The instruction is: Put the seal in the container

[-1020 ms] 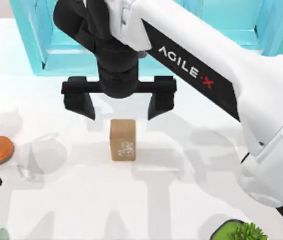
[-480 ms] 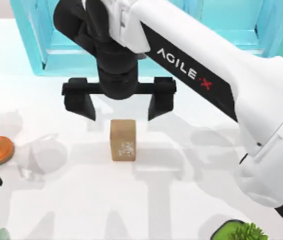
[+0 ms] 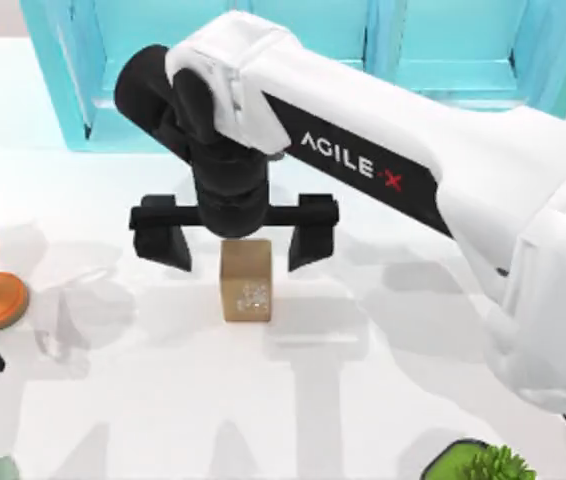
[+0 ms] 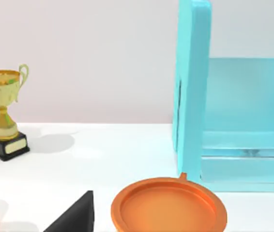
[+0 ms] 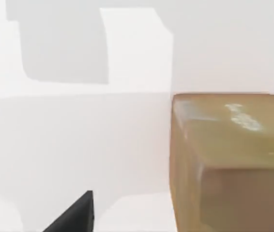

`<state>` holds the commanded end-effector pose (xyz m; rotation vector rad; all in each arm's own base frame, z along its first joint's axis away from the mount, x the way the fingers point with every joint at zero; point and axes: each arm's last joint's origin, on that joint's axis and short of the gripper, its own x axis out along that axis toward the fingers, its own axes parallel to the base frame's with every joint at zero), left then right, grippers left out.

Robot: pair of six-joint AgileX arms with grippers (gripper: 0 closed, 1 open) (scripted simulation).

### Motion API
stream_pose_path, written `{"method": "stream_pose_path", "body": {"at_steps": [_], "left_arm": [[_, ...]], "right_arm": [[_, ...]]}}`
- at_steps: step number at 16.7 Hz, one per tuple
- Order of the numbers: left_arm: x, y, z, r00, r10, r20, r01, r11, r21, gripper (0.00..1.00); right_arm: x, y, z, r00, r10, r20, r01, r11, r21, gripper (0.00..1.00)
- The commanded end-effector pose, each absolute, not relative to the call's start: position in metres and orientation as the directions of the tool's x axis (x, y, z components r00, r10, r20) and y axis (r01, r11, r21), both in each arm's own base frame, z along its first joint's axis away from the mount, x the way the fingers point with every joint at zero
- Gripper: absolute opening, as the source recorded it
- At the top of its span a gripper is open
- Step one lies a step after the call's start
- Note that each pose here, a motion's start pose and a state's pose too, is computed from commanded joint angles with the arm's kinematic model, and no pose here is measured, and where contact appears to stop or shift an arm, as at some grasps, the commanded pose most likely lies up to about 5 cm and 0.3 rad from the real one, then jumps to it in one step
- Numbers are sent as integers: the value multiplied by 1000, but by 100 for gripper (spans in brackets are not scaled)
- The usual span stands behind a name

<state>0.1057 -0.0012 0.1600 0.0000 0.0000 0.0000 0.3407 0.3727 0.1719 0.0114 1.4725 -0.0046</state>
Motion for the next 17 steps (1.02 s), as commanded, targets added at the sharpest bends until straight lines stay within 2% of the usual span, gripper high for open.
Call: {"method": "stream_pose_path", "body": {"at_steps": [5, 11, 17], "left_arm": [[106, -1, 160, 1000, 0, 0, 0, 1000, 0, 100], [106, -1, 160, 1000, 0, 0, 0, 1000, 0, 100], [106, -1, 160, 1000, 0, 0, 0, 1000, 0, 100]], "right_arm": [[340, 369, 136, 98, 4, -995, 10, 1000, 5, 100], [340, 368, 131, 98, 4, -995, 10, 1000, 5, 100], [340, 368, 131, 98, 4, -995, 10, 1000, 5, 55]]}}
